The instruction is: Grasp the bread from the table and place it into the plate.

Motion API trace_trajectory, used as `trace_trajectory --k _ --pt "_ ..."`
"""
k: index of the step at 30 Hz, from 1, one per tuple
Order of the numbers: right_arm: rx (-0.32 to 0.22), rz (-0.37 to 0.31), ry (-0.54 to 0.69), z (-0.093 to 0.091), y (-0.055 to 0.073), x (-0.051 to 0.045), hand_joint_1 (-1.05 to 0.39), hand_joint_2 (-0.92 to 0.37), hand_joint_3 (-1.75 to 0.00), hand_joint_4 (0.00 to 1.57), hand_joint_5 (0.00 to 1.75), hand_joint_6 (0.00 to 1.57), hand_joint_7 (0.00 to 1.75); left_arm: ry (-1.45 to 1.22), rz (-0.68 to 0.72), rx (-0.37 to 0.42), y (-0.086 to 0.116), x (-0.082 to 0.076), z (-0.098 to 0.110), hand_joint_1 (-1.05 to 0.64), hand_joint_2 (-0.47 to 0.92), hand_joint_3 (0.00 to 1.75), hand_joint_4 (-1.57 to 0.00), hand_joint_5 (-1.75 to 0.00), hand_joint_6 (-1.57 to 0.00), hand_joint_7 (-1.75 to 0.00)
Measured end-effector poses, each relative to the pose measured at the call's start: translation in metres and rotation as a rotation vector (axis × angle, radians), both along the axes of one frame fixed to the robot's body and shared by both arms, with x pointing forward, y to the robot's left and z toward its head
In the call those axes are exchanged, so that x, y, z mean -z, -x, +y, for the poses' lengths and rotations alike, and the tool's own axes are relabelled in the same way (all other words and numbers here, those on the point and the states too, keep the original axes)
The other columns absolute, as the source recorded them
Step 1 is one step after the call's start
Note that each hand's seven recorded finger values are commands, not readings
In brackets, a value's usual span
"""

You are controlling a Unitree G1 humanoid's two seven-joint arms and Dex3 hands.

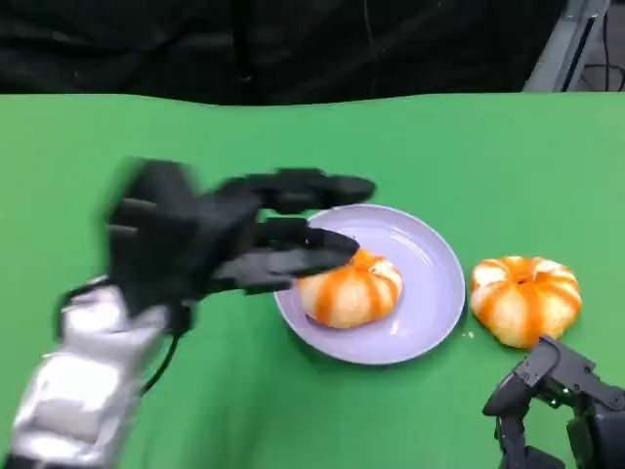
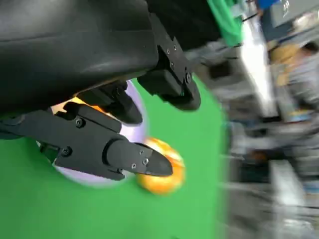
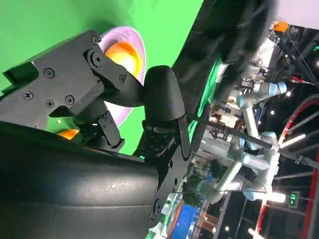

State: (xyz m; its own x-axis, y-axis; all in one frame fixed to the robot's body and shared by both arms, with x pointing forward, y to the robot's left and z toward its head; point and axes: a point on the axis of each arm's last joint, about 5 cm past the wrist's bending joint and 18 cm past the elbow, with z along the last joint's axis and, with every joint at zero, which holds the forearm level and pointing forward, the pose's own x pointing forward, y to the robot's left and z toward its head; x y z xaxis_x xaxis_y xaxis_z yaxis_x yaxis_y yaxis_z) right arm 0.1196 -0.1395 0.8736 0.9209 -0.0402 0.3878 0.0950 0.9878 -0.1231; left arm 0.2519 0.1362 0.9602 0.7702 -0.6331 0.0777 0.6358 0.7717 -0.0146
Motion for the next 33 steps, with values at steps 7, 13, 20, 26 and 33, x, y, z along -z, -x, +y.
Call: trace_trajectory --k 7,13,20,26,33 --pt "0.004 0.0 -0.002 0.001 0.0 -0.0012 -0.12 -0.51 -1.19 0.84 1.75 0.76 1.52 0.177 0.103 -0.064 0.041 0.002 0.039 0.06 0.62 1.16 -0.52 -1.47 -0.66 -0.9" --pt "0.006 -0.004 -0.002 0.001 0.0 -0.0018 -0.13 -0.52 -1.2 0.84 1.75 0.76 1.51 0.194 0.141 -0.097 0.053 0.004 0.049 0.11 0.56 1.37 -0.59 -1.61 -0.67 -1.13" --pt "0.015 -0.003 -0.011 -0.002 -0.002 -0.0006 -0.13 -0.53 -1.18 0.84 1.75 0.75 1.52 0.239 0.179 -0.136 0.081 0.018 0.069 0.13 0.52 1.47 -0.64 -1.69 -0.68 -1.28" --pt "0.017 -0.005 -0.009 -0.003 -0.003 -0.0006 -0.14 -0.54 -1.17 0.83 1.75 0.75 1.52 0.294 0.166 -0.095 0.089 0.022 0.074 0.16 0.59 1.63 -1.09 -1.74 -0.91 -1.73" --pt "0.017 -0.005 -0.007 -0.003 -0.004 -0.0007 -0.14 -0.53 -1.16 0.83 1.75 0.75 1.52 0.336 0.223 -0.116 0.105 0.039 0.085 0.16 0.61 1.71 -1.18 -1.75 -1.01 -1.75"
